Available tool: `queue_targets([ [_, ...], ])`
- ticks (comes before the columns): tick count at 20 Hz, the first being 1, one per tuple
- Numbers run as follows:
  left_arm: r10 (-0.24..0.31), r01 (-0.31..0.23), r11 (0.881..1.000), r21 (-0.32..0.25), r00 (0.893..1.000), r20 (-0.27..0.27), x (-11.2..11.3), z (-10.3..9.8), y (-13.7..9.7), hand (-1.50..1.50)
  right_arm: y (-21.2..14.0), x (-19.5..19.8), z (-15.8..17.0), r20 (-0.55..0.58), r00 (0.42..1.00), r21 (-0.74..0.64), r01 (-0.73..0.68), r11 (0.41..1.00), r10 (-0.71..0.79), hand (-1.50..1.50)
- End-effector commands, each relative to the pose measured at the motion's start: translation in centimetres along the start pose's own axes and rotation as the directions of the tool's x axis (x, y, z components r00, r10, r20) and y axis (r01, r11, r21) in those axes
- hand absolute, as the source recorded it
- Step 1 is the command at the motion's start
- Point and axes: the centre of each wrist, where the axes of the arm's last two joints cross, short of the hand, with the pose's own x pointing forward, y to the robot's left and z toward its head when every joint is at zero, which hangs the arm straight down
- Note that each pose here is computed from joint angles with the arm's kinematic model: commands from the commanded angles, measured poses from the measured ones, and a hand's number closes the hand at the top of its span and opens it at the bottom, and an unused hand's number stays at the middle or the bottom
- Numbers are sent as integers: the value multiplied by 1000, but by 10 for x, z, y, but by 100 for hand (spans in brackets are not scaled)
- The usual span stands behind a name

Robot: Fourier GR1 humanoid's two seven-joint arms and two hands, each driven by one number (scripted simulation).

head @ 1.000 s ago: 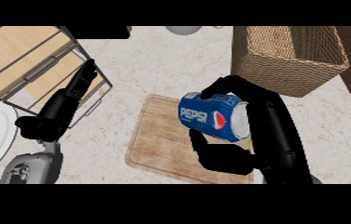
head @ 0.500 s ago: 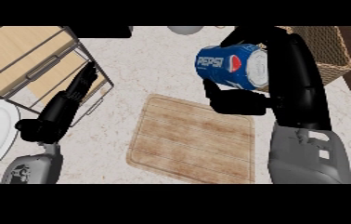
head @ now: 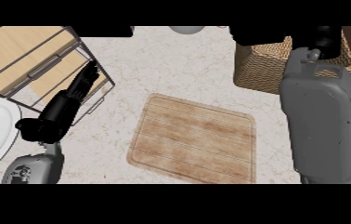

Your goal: Pick the can from the cutting board and place it in the basket

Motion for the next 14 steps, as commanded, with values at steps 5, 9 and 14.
queue_targets([
  [5, -11, 11, 1000, -5, 1000, 9, 0, -8, 9, 0, -12, -16, -66, -70, 997, -130, 6, 992, -16, 150],
  [9, -5, 5, 1000, -10, 1000, 12, 16, 2, 5, 0, -22, -58, -91, -102, 995, -117, -18, 993, 6, 150],
  [14, -10, 10, 1000, 0, 1000, 11, -10, 4, -6, 0, -20, -96, -101, -121, 993, -76, -19, 997, 10, 150],
])
